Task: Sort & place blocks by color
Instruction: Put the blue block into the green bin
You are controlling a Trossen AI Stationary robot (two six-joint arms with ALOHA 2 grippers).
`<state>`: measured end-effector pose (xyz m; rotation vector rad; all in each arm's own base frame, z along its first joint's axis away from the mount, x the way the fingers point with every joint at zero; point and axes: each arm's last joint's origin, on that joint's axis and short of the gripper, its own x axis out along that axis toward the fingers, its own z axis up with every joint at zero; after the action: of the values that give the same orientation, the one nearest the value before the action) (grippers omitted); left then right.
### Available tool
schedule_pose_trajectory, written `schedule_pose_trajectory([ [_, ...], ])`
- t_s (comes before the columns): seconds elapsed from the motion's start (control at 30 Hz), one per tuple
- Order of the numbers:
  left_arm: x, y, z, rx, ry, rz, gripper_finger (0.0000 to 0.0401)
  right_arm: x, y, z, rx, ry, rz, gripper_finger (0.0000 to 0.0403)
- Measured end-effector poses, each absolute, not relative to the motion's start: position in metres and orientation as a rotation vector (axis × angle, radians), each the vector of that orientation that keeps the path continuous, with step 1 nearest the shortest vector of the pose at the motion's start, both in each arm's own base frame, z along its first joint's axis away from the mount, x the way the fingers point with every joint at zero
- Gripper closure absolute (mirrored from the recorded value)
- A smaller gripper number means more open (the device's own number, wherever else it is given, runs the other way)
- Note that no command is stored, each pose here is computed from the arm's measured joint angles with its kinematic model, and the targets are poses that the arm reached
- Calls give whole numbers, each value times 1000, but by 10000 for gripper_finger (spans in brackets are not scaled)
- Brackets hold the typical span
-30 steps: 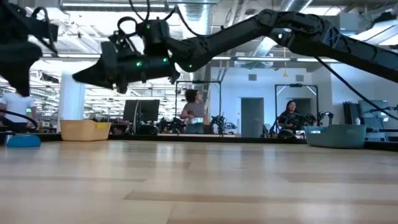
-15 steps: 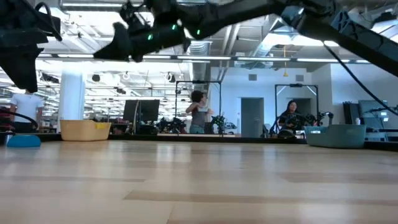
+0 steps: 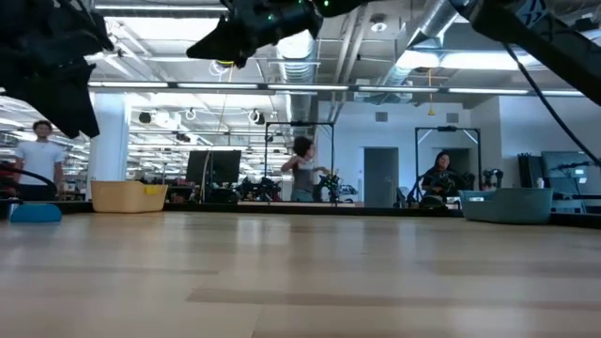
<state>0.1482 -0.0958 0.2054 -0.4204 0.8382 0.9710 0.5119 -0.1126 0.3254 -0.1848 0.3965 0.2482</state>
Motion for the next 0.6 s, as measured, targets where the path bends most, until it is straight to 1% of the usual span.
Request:
schedule_pose_trajectory([
  [0.1, 154, -97, 200, -408, 834, 991, 164, 507, -98, 325, -226, 490, 207, 400],
  [0.23, 164, -100, 189, -372, 803, 1016, 164, 505, -93, 327, -261, 533, 122, 401],
  [0.37, 173, -101, 174, -328, 819, 1051, 164, 509, -94, 290, -174, 555, 93, 401],
  [0.43, 176, -102, 167, -293, 837, 1076, 164, 510, -94, 267, -147, 521, 61, 402],
  [0.5, 177, -102, 161, -273, 856, 1096, 164, 500, -90, 252, -130, 504, 21, 402],
  [0.6, 179, -101, 154, -242, 927, 1115, 164, 474, -85, 247, -102, 397, -47, 400],
])
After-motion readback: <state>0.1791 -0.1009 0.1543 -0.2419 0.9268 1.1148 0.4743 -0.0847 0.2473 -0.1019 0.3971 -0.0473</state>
